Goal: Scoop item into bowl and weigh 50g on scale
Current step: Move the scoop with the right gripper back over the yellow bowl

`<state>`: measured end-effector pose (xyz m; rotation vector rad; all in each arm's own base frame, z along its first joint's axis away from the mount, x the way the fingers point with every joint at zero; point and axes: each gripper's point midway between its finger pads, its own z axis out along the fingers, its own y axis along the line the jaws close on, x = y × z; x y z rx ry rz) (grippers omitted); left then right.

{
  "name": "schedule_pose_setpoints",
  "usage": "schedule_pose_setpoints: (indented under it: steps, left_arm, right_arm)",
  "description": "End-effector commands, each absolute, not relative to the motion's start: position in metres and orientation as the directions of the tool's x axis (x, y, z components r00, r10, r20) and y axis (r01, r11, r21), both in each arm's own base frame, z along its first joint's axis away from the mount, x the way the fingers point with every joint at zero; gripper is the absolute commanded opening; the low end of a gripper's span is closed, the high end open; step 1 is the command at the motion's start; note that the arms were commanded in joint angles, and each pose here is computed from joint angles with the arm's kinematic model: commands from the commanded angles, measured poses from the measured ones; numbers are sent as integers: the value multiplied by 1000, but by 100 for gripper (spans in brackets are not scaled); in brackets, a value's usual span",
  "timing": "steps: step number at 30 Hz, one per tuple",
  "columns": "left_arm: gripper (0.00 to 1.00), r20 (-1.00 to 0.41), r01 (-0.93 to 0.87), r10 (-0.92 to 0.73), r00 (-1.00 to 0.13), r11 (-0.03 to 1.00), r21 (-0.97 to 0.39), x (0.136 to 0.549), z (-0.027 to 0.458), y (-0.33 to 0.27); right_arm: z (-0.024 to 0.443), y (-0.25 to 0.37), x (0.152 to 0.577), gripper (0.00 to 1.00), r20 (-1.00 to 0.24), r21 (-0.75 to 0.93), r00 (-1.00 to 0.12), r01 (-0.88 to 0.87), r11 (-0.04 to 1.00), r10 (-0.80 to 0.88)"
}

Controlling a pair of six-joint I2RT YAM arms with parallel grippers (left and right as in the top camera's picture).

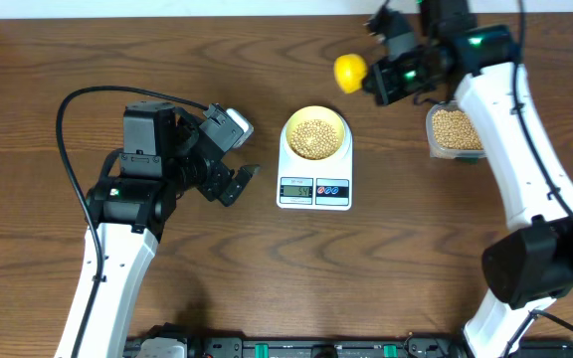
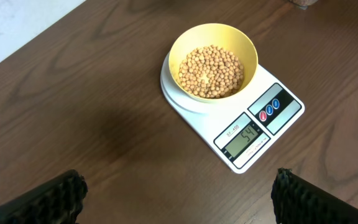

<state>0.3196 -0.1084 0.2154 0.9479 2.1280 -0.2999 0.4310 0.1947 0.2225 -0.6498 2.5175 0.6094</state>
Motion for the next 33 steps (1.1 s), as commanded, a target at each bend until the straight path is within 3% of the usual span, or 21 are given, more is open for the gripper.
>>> schedule_pose_setpoints:
  steps: [1, 9, 16, 22, 33]
  left_arm:
    - [97, -730, 702, 523, -441, 708, 83, 319, 212, -106]
    - [97, -730, 702, 523, -441, 708, 83, 319, 212, -106]
    - [97, -730, 702, 523, -441, 708, 83, 319, 212, -106]
    - [97, -730, 702, 523, -441, 708, 83, 319, 212, -106]
    - [97, -730, 701, 523, -441, 708, 83, 319, 212, -106]
  right_arm:
    - [221, 214, 423, 1, -548, 216, -713, -626, 749, -438]
    - [199, 228, 407, 1, -477, 35, -600, -743, 668, -642]
    - [180, 237, 391, 1, -402, -9, -489, -844, 537, -774]
    - [161, 231, 396, 1, -317, -90, -482, -842, 531, -817]
    - [143, 229, 408, 1, -285, -124, -491, -833, 539, -824]
